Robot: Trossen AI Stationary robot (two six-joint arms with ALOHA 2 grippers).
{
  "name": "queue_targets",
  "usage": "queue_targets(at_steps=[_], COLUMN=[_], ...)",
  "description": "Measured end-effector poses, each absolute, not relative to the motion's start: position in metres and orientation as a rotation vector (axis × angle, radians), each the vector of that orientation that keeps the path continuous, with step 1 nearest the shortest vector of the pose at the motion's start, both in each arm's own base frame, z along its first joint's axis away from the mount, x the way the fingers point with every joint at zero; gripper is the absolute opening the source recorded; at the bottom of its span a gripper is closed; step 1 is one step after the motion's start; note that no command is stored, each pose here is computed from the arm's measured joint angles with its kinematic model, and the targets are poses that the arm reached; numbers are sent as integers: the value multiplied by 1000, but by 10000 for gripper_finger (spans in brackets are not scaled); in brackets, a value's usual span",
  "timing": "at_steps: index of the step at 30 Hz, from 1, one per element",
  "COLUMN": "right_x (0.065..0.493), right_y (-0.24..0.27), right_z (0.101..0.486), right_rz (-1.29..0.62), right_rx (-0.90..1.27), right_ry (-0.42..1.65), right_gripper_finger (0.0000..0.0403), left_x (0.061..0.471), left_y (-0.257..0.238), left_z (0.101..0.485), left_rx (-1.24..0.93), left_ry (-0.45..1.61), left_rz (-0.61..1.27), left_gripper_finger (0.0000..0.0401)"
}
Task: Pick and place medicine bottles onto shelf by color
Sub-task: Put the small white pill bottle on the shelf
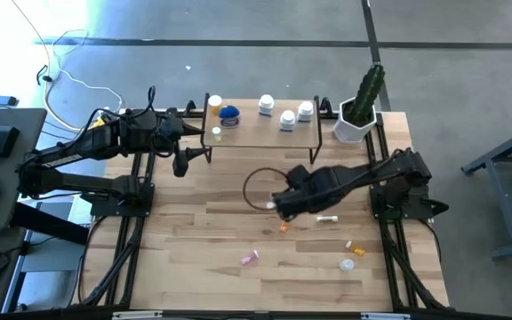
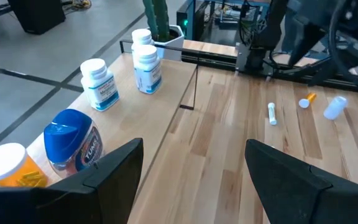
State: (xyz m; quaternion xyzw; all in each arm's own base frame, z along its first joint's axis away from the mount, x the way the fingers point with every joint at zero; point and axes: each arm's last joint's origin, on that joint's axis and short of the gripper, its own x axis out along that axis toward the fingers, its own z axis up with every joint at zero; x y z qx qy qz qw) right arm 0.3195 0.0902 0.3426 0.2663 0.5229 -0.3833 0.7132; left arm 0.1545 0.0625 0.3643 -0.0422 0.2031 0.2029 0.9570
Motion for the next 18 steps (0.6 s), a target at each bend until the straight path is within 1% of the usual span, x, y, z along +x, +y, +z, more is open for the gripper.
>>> queue_targets(at_steps=[5,10,13,18], right_x=[308,294,286,273], right_y=[106,123,134,153], right_z=[306,278,270,265], right_rz=[-867,-845,-818,-759], right_rx=[592,579,547,474], right_ry=[1353,1549,1611,1657], right_gripper_finger=[240,240,240,240], left_x=[154,155,155,155], left_y=[63,63,63,63], left_z=[364,364,364,364], left_rx=[-87,-93,-93,-103], left_ry=[412,410,410,408], left_rz=[413,414,414,417], left_gripper_finger=[271,271,271,271])
